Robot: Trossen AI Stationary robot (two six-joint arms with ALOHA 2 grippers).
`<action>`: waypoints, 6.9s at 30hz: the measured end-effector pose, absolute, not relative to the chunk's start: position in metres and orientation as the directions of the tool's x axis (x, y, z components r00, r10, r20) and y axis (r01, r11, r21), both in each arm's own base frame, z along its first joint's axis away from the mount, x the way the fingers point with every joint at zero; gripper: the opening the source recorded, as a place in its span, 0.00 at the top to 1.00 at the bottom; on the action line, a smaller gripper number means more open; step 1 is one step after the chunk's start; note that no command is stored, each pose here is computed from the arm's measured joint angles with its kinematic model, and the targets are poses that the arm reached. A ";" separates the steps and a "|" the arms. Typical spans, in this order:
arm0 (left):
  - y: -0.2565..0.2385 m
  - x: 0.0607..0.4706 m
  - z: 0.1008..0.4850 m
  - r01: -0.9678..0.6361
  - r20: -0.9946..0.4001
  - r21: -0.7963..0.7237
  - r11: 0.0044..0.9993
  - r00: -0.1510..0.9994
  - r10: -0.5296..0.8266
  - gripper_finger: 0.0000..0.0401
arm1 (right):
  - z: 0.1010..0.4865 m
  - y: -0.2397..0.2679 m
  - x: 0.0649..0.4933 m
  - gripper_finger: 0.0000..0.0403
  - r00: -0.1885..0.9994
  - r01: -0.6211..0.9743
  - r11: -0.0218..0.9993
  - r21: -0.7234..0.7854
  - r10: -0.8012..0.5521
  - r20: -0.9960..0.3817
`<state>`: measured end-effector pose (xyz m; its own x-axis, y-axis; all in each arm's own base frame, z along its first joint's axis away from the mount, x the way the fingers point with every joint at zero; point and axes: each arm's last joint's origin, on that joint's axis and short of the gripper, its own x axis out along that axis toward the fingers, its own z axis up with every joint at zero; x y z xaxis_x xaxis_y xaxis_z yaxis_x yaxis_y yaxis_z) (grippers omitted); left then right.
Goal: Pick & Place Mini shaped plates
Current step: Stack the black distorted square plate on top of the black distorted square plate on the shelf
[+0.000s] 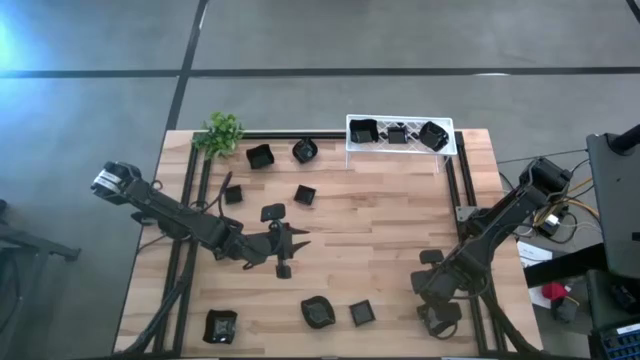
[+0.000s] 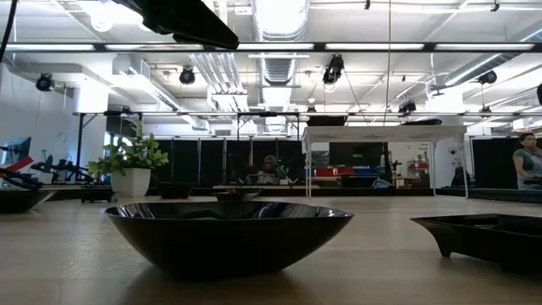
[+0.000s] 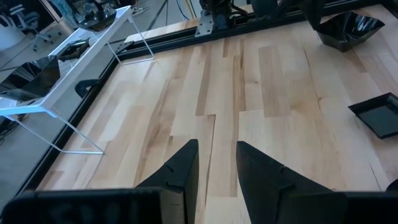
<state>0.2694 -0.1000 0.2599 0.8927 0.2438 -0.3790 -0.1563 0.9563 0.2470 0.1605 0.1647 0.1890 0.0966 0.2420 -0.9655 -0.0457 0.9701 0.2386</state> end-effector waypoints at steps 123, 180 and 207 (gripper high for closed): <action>-0.099 0.270 0.259 -0.168 -0.370 0.240 0.956 0.895 0.250 0.74 | 0.324 -0.188 0.248 0.98 0.522 0.847 0.323 0.422 -0.356 -0.775; -0.099 0.270 0.259 -0.170 -0.370 0.233 0.957 0.895 0.249 0.74 | 0.317 -0.199 0.245 0.98 0.504 0.852 0.368 0.374 -0.380 -0.776; -0.099 0.270 0.259 -0.172 -0.370 0.230 0.958 0.895 0.249 0.74 | 0.315 -0.201 0.247 0.98 0.525 0.844 0.355 0.402 -0.396 -0.753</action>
